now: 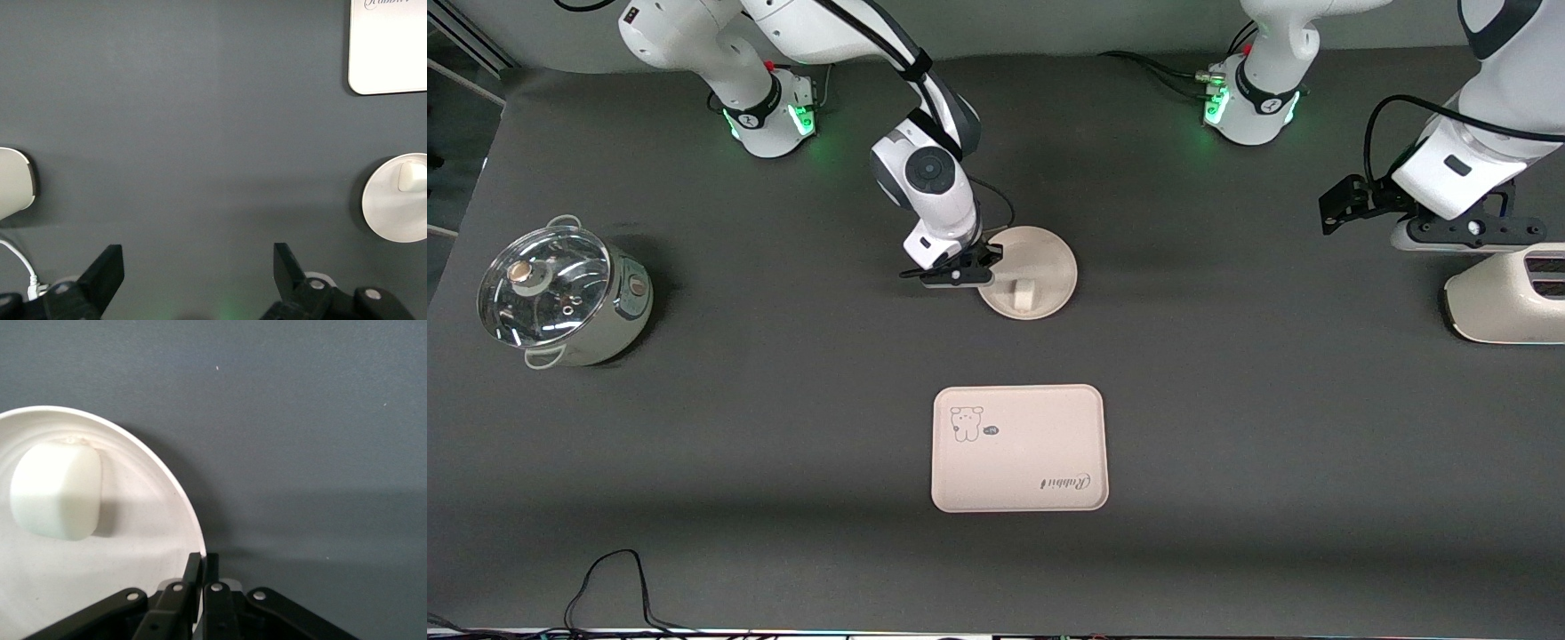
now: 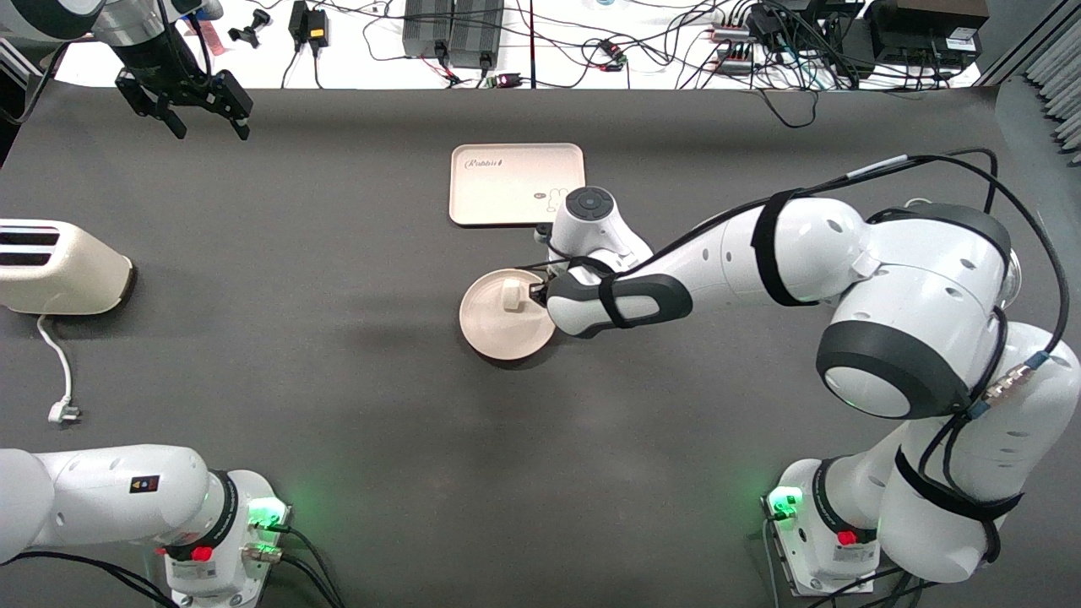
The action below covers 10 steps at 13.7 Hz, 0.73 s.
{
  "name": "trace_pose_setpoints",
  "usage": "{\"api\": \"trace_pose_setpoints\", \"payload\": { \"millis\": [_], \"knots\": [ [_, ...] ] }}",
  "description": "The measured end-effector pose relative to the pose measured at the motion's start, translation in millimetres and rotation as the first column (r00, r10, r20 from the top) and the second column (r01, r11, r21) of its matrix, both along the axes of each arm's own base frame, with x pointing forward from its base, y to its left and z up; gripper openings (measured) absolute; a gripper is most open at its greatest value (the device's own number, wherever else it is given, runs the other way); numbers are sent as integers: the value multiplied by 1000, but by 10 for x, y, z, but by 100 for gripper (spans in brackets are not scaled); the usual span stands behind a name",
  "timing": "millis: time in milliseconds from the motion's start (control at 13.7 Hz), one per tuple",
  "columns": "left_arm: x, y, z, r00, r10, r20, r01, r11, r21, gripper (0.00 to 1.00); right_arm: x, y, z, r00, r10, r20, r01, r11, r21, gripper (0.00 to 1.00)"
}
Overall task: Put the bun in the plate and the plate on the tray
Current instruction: 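Lift the plate by its rim and carry it over the tray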
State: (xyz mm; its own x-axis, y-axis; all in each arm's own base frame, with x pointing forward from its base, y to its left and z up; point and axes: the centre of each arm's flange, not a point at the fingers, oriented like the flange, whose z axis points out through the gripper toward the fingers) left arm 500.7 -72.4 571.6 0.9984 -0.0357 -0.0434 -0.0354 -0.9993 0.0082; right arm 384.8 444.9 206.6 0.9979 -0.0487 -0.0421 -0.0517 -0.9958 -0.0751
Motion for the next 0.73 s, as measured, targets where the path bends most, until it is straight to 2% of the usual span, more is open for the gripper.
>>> {"api": "trace_pose_setpoints", "payload": {
  "millis": [218,510,728],
  "knots": [
    [5,3,3,1000,1,4,-1,1000,0,100,44,-12,331,998,55,-9,-55,998,8,4],
    [5,4,2,1000,1,4,-1,1000,0,100,212,-150,787,991,130,31,-131,990,43,4],
    [5,4,2,1000,1,4,-1,1000,0,100,319,-263,1091,985,167,41,-171,979,108,4]
  ]
}}
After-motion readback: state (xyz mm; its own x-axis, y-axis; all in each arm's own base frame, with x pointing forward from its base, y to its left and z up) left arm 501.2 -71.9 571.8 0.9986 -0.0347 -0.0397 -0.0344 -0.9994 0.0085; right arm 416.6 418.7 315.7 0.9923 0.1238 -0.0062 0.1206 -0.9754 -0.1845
